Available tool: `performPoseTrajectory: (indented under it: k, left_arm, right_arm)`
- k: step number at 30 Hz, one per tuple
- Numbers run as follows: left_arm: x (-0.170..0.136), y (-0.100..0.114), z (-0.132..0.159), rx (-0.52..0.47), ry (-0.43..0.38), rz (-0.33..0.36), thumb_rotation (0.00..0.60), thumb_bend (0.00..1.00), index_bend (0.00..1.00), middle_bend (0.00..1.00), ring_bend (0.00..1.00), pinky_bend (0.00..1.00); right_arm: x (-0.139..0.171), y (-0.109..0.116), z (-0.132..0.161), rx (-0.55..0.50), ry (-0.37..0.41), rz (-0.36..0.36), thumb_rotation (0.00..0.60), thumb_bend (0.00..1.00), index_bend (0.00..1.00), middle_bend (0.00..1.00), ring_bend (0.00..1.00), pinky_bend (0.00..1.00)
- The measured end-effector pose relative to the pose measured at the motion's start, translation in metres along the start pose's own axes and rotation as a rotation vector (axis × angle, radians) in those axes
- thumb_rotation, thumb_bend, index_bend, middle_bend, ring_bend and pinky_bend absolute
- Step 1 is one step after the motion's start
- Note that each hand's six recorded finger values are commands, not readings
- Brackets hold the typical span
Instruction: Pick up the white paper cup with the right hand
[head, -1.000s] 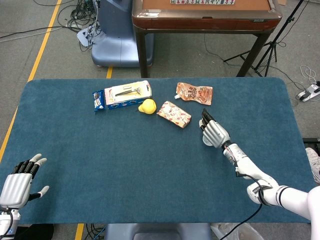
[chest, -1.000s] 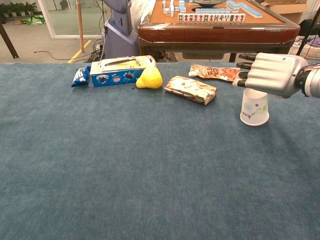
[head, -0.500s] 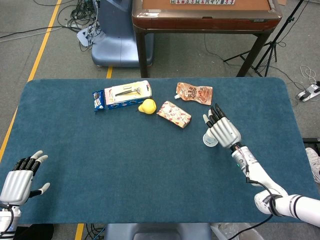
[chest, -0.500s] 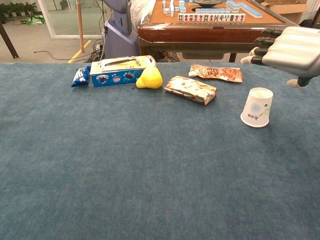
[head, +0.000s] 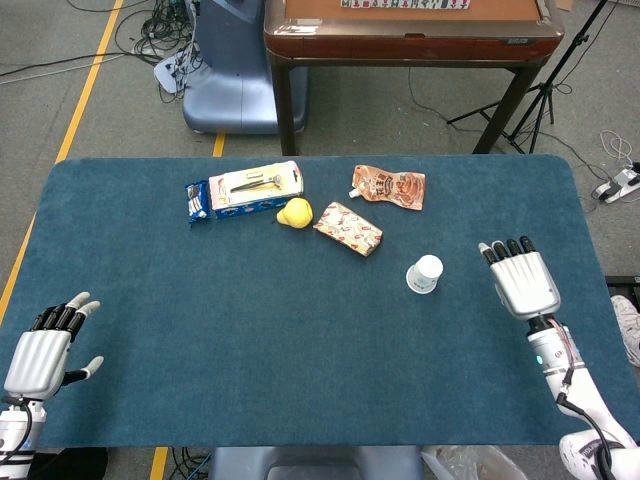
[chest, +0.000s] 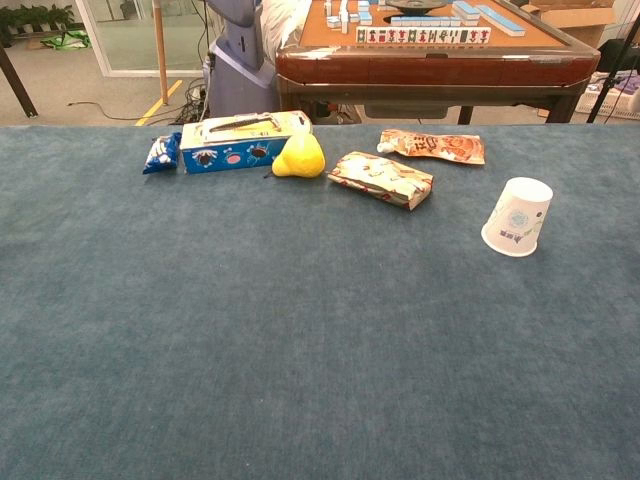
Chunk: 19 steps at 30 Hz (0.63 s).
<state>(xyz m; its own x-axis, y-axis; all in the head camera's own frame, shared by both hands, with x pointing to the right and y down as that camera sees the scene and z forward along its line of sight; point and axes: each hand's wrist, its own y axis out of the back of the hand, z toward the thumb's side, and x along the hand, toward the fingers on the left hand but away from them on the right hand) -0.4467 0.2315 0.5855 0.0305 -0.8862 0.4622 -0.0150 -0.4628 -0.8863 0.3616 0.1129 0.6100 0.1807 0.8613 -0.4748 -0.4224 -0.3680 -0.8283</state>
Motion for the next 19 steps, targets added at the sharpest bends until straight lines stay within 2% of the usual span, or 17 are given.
performPoseTrajectory:
  k: [7, 13, 19]
  left_arm:
    - [0.003, 0.003, 0.006, 0.002, -0.009, 0.011, 0.6, 0.15, 0.2, 0.13, 0.16, 0.14]
    - [0.002, 0.003, 0.009, 0.002, -0.008, 0.015, 0.6, 0.15, 0.2, 0.13, 0.16, 0.14]
    - [0.002, 0.003, 0.009, -0.002, 0.001, 0.022, 0.6, 0.15, 0.2, 0.13, 0.16, 0.14]
  right_arm:
    - [0.042, -0.012, -0.022, -0.269, -0.065, -0.032, 0.6, 0.31, 0.33, 0.36, 0.31, 0.32]
    - [0.078, -0.026, -0.033, -0.457, -0.111, -0.044, 0.6, 0.31, 0.33, 0.36, 0.31, 0.32]
    - [0.1, -0.028, -0.036, -0.517, -0.133, -0.058, 0.6, 0.31, 0.33, 0.36, 0.31, 0.32]
